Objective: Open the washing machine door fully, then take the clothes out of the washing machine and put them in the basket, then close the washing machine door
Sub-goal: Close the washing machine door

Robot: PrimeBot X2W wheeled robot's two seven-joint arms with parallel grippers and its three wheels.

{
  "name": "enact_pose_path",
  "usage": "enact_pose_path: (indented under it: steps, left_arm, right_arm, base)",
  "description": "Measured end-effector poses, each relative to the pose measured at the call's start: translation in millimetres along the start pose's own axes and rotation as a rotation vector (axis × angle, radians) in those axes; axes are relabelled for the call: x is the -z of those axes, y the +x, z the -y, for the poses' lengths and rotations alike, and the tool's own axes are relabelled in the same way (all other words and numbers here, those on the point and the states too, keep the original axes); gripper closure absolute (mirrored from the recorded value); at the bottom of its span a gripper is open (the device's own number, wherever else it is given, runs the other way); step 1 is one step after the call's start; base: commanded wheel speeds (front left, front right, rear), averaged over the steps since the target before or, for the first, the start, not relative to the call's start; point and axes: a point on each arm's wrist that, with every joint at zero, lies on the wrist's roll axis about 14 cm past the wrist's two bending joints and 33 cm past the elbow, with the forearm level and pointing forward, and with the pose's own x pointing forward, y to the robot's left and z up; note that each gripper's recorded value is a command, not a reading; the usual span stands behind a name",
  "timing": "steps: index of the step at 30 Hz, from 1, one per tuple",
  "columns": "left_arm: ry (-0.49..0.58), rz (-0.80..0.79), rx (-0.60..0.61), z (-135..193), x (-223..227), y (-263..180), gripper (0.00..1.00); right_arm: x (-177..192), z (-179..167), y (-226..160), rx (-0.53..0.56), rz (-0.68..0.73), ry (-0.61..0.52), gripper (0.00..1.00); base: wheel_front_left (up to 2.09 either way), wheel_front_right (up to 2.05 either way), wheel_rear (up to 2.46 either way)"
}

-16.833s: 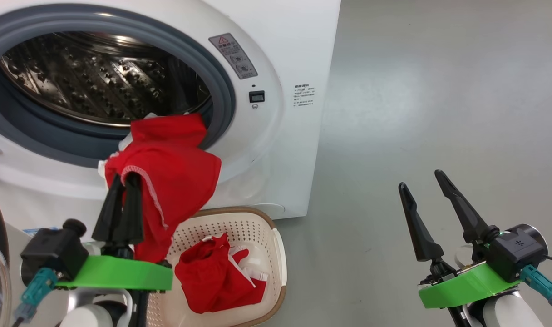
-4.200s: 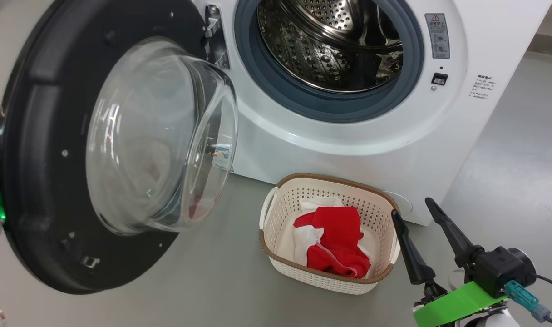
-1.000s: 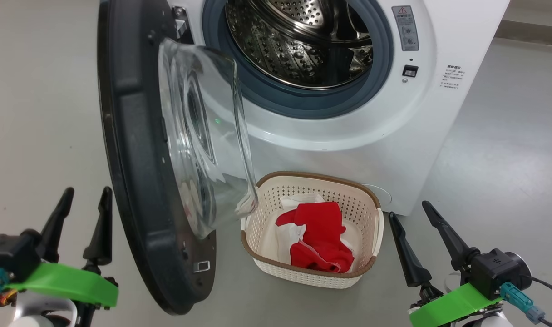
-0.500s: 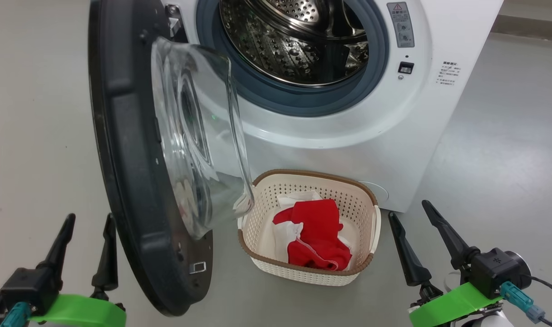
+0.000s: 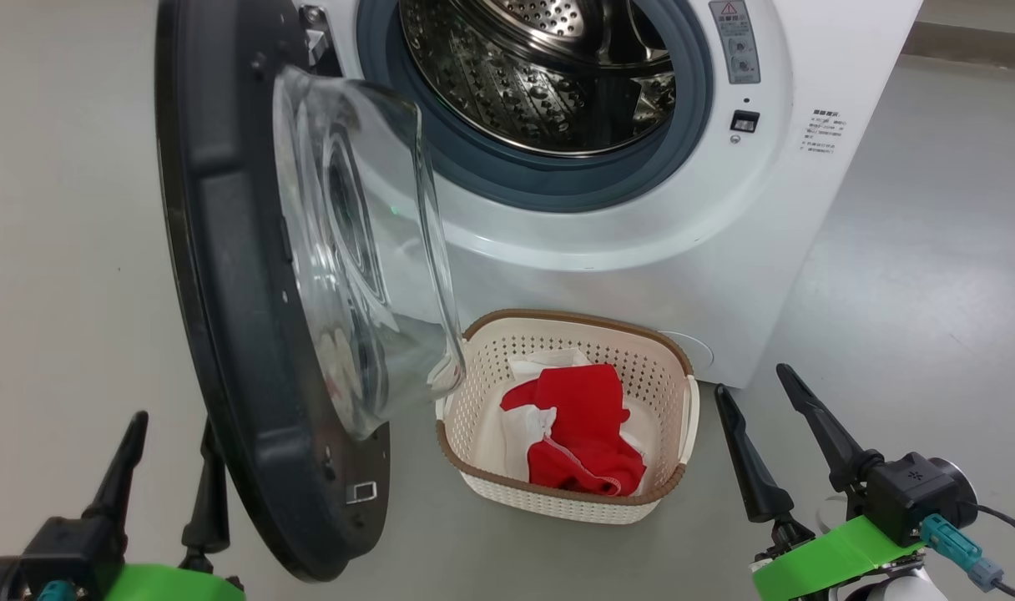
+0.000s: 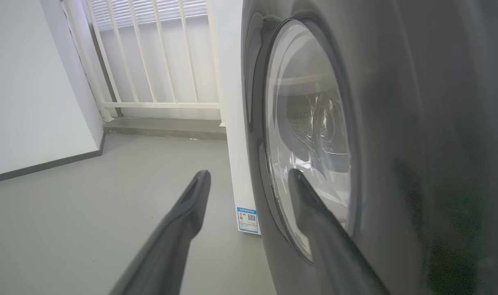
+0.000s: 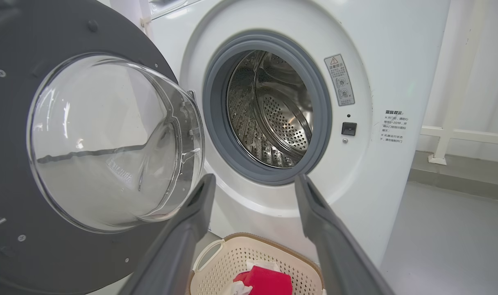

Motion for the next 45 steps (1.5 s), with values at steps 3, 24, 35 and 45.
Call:
enact_pose_path:
  steps: [3,24,35,45]
  left_arm:
    - [-0.001,0.009,0.003,1,-2,-2,0.0]
    - [-0.001,-0.009,-0.003,4,2,-11,0.0]
    - [0.005,-0.024,0.012,9,2,-10,1.0]
    - [-0.196,-0.005,-0.108,-14,-11,-2,1.0]
  right_arm:
    - [-2,-1,0,-0.002,0.004,-0.001,0.0]
    - [-2,-5,2,-0.01,0.007,0.006,0.0]
    - [-1,-6,2,-0.014,0.003,0.008,0.0]
    - [3,-6,2,-0.015,-0.006,0.014,0.0]
  base:
    - [0.0,0.0,0.0]
    - [0.0,0.0,0.0]
    - [0.0,0.0,0.0]
    - [0.0,0.0,0.0]
